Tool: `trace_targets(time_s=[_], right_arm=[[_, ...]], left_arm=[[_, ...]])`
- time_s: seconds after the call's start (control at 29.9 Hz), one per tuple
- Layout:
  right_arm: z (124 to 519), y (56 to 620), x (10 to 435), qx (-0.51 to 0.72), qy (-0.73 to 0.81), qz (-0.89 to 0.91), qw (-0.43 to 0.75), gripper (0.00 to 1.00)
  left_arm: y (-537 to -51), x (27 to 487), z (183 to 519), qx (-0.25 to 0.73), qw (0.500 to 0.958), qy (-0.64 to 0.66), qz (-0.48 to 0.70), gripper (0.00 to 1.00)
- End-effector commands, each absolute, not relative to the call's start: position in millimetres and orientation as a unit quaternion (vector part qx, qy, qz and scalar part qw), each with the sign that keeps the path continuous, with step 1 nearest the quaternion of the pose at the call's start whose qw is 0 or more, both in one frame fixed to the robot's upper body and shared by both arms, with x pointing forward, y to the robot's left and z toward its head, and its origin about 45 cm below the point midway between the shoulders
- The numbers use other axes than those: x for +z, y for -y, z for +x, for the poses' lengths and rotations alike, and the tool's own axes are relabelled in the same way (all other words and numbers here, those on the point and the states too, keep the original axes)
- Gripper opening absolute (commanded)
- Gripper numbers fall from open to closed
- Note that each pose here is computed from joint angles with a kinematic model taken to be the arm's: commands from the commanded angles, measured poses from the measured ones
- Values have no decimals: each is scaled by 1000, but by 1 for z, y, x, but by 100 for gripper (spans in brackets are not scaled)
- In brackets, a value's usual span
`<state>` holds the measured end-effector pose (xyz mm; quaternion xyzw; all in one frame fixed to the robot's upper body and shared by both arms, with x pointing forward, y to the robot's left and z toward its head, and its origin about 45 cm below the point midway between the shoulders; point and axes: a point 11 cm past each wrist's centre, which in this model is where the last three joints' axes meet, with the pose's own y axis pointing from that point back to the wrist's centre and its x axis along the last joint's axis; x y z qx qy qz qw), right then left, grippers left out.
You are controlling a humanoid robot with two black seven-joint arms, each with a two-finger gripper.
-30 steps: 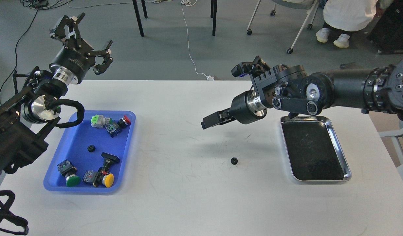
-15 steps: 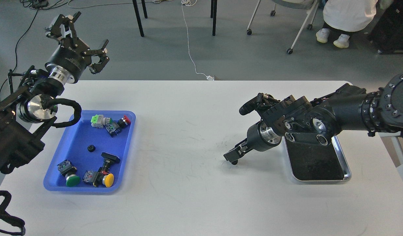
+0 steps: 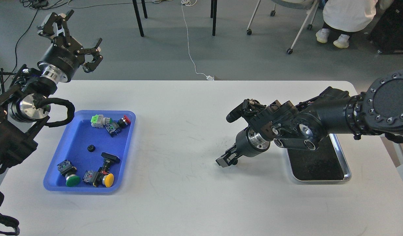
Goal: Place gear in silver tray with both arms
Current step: 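Close the right gripper on the black gear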
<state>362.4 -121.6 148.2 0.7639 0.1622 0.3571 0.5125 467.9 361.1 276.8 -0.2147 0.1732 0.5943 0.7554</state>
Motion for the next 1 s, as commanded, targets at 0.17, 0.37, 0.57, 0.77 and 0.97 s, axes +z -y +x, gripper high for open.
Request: trace_targets(time_s=[0.17,0.37,0.57,0.77,0.97], right_arm=[[365,137,146,357,-172,746,535,50],[360,142,142,359,-189,738,540,50],[361,137,144,360,-184,743,534,49],[360,138,144,360,-187,741,535,40],[360,141,143,359,-189,738,539,23]], left_arm=[[-365,279,468,598,753,-170,-215,98],[-366,279,468,599,753,-169,-214,98],[-367,279,467,599,753,-169,-214,98],[-370,281,467,601,752,-165,-215,98],[-374,280,465,604,749,-161,-218,98]])
